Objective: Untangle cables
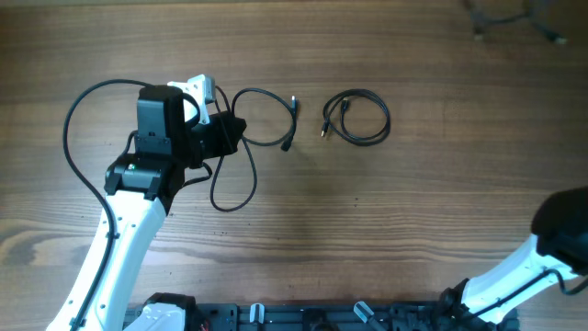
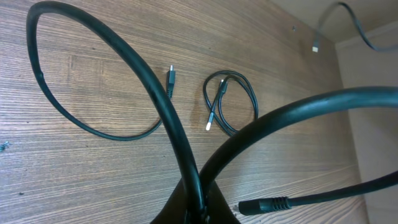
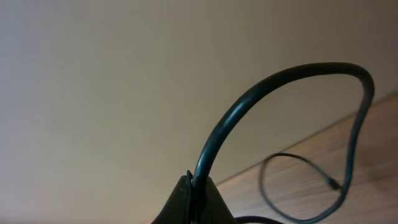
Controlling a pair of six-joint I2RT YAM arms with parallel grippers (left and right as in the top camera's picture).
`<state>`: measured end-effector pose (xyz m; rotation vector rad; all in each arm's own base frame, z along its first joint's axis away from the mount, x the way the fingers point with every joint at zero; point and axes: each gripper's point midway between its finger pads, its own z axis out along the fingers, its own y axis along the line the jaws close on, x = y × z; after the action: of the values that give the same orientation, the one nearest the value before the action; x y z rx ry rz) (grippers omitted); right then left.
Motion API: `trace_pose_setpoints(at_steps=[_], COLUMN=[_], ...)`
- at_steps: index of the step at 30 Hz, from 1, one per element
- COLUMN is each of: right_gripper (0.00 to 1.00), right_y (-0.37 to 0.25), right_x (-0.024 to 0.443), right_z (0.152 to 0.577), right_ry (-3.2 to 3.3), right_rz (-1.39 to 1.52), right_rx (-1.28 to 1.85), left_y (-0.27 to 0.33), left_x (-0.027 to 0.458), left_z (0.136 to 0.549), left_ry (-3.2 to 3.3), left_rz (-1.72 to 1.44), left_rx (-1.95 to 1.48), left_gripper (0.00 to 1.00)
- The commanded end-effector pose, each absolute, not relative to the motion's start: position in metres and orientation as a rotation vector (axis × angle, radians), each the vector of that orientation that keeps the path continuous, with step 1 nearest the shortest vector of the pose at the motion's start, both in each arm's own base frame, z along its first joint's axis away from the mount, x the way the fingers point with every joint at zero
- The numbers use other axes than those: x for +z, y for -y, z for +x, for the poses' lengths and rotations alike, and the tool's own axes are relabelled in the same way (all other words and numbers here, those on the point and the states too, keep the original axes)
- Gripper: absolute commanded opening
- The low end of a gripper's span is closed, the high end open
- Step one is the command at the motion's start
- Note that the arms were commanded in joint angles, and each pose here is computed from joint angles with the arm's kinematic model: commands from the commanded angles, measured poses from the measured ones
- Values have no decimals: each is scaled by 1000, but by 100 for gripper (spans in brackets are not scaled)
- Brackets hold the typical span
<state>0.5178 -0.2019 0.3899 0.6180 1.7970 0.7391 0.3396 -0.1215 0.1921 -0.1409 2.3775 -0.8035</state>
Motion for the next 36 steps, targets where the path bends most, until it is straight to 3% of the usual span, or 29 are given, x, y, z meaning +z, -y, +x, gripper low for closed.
trace_pose_setpoints(at_steps=[1,7,17,36], right_gripper=[5,4,4,5], right_y=[282,336,361,376], right_x=[397,360,294,192], right_z=[491,471,502,512], right_ry=[-1732,-1836,-1878,-2017], right_rz=[743,795,847,1006], right_rx=[388,-21,-5,-47], left_y=[122,121,121,121], left_x=[193,193,193,193], left_z=[342,342,342,342], left_ry=[-2369,-2369,-2369,-2370], left_rz=[-141,-143,-143,-143], left_rx=[-796,-792,-791,-791], left_gripper=[4,4,4,4])
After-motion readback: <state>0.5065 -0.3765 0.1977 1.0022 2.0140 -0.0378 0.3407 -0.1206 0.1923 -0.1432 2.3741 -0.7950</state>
